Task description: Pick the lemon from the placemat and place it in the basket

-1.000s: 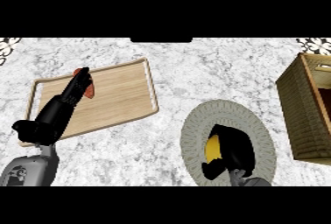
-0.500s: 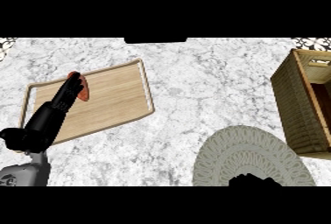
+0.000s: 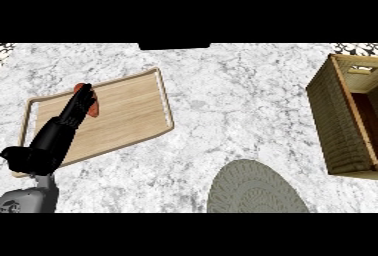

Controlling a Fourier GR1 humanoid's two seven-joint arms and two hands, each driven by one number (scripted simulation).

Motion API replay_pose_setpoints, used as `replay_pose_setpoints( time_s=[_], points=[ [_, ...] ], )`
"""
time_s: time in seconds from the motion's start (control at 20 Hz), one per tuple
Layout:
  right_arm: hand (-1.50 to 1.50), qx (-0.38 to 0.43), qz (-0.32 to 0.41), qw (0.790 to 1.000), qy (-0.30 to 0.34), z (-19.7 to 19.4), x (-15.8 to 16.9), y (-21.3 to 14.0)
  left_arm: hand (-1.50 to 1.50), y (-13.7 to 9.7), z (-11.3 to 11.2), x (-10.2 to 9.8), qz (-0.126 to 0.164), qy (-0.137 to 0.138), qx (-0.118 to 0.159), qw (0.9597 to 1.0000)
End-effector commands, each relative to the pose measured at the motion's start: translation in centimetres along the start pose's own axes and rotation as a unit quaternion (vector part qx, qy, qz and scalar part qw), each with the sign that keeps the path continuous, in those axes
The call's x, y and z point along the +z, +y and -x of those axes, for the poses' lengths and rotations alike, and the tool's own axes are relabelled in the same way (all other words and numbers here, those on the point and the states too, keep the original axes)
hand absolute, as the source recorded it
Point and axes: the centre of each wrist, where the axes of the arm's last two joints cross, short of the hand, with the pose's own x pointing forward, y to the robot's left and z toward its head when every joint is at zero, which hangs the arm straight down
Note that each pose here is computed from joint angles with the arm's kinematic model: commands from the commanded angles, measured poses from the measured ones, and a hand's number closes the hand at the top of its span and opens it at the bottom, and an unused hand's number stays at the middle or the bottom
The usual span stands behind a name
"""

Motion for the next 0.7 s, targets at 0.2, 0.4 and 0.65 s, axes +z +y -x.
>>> replay_pose_setpoints(
  time_s=[0.2, 0.4, 0.65],
  points=[
    [1.5, -0.133, 0.131, 0.981, -0.061, -4.6, 3.7, -6.2, 0.0, -0.1, 0.1, 0.4, -0.004, -0.004, -0.006, 1.0],
    [1.5, -0.109, 0.142, 0.983, -0.037, -4.6, 4.0, -6.8, 0.0, 0.5, 0.0, -0.1, -0.011, -0.003, -0.004, 0.9999],
    [1.5, -0.062, 0.187, 0.98, -0.011, -3.9, 3.6, -7.8, 0.0, 0.7, -0.1, 0.1, 0.003, -0.011, -0.01, 0.9999]
  ],
)
